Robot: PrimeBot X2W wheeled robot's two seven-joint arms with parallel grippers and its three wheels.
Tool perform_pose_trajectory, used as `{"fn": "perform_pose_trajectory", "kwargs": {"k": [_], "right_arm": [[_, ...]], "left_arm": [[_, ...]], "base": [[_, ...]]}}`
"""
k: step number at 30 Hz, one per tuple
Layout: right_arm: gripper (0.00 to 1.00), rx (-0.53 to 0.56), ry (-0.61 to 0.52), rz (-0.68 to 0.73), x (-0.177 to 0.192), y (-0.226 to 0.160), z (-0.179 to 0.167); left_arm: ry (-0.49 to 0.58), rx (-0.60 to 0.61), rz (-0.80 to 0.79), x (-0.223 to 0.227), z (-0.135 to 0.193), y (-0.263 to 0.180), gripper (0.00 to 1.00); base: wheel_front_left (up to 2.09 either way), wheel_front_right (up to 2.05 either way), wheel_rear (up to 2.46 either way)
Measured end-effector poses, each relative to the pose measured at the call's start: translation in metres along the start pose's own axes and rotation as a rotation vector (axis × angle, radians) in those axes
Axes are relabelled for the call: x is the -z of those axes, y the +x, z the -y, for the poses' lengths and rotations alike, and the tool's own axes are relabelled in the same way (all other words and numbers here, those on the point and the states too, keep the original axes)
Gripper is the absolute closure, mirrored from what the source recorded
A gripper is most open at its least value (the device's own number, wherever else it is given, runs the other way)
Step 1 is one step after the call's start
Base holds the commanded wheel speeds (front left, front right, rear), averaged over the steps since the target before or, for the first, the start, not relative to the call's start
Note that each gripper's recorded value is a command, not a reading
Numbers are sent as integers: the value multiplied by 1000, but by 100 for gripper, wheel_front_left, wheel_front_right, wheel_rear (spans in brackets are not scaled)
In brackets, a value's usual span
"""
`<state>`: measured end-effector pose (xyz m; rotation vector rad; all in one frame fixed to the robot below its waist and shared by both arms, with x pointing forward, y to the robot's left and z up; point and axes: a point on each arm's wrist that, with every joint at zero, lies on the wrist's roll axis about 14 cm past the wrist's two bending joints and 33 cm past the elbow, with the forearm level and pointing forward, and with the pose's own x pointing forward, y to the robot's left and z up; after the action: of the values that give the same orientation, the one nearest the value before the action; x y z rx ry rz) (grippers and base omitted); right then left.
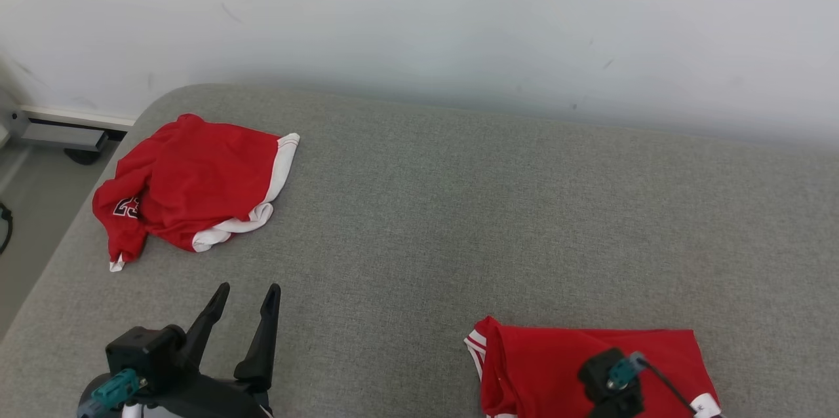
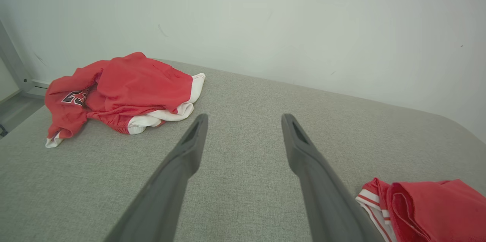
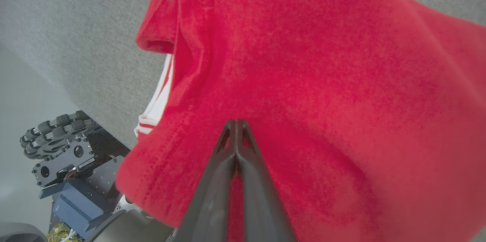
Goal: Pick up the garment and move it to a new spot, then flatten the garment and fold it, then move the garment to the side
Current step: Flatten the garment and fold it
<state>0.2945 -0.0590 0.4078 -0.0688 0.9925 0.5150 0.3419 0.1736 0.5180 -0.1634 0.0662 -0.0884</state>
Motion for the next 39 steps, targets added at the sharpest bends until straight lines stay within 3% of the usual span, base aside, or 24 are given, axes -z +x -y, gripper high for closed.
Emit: {"fn": "perform_pose_trajectory", "kwargs": {"k": [9,15,19,25,27,28,29,39], "right_arm": [[100,-78,-57,-60,21,-3,-35],[100,-136,-54,22,4,-10,-49],[100,-108,-44,124,-23,-21,-38],[100,25,32,235,-48,-40,11],[67,73,69,239,-47,-45,29],[19,100,93,239,-45,-47,40],[0,126,116,241,-43,-50,50],[0,249,304,199,-8,-52,110]], "left_arm": [[-3,9,-1,0,3,2,0],[-2,12,1,0,3,3,0],[1,14,2,-1,3,3,0],[6,20,7,-2,5,4,0],[6,23,8,-3,6,4,0],[7,25,8,-3,7,4,0],[7,27,8,-3,7,4,0],[7,43,-3,0,11,6,0]], "base": [[0,0,0],[0,0,0],[0,0,0],[0,0,0],[0,0,0],[0,0,0],[0,0,0],[0,0,0]]}}
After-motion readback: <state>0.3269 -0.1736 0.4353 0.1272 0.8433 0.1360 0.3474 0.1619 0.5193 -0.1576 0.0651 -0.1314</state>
